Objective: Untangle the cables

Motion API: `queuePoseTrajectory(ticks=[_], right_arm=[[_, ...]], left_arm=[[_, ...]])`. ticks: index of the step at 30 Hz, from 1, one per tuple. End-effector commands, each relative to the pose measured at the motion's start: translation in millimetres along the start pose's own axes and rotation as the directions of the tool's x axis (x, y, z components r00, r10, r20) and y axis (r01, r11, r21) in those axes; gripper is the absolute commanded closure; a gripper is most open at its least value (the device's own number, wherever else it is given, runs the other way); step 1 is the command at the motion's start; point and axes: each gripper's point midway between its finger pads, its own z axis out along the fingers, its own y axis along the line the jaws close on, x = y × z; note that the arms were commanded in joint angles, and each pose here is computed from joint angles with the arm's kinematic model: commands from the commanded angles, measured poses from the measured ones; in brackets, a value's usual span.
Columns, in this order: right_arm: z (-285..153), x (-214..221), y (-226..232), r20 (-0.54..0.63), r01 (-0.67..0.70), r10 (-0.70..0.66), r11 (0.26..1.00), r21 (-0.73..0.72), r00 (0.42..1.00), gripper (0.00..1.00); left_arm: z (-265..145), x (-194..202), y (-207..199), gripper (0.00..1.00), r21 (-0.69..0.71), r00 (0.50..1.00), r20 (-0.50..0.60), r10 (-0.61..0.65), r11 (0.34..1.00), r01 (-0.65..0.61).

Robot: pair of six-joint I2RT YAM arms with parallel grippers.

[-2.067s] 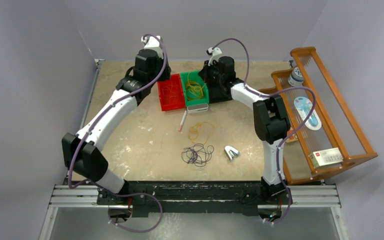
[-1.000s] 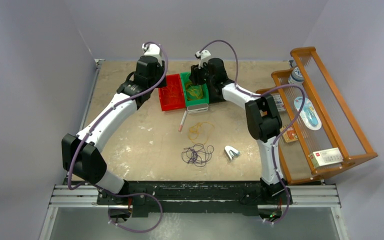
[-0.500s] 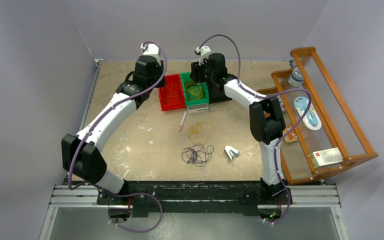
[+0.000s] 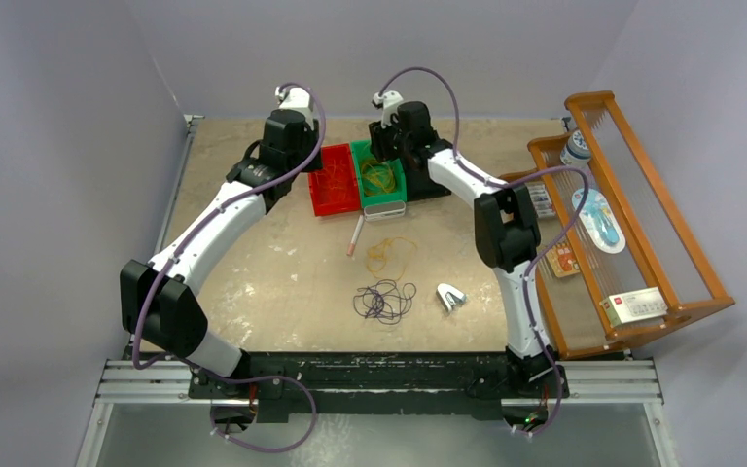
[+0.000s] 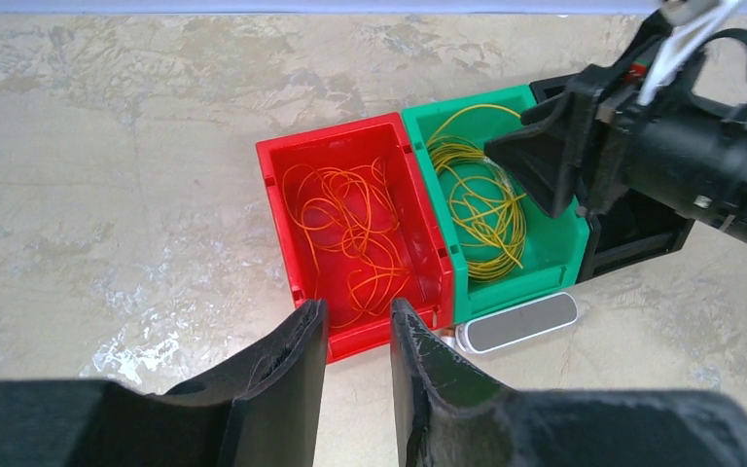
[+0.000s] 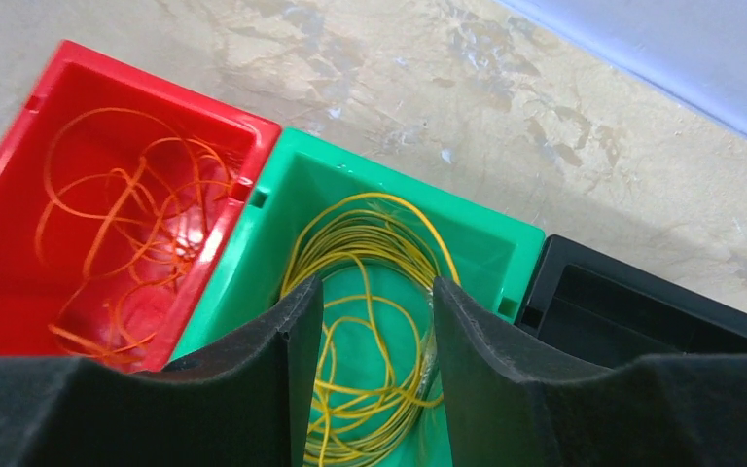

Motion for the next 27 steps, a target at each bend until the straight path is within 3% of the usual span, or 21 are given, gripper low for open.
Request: queuePoseTrajectory(ticks=[1,8,17,21,27], right_arm=[[4.0,-13.7,-15.9,0.007,0.045,-0.045,0.997,0.067,0.999,0.50],[5.6,-12.5,-23.8,0.003,0.069,-0.070,0.992,0.103,0.998,0.51],[-9.2,-37.4,-0.9,0.099,0.093,-0.092,0.996,-0.009,0.991,0.50],[-18.7,-49.2,-13.0,0.133,0.084,-0.093,0.994,0.073,0.987,0.49],[-10.6,-41.1,-30.2,0.069,0.094,-0.105,0.984,0.154,0.992,0.48]], left_arm=[[-4.7,-16.2,0.8,0.71,0.014,0.999,0.051,-0.006,1.000,0.006],[-4.8,-15.8,0.1,0.71,0.017,0.999,0.051,-0.006,1.000,0.005],[-5.4,-15.6,0.0,0.71,0.019,0.999,0.049,-0.004,1.000,0.003],[-6.2,-16.2,0.2,0.71,0.020,0.999,0.051,-0.007,1.000,0.006],[-5.7,-15.5,0.3,0.72,0.019,0.999,0.049,-0.005,1.000,0.004]])
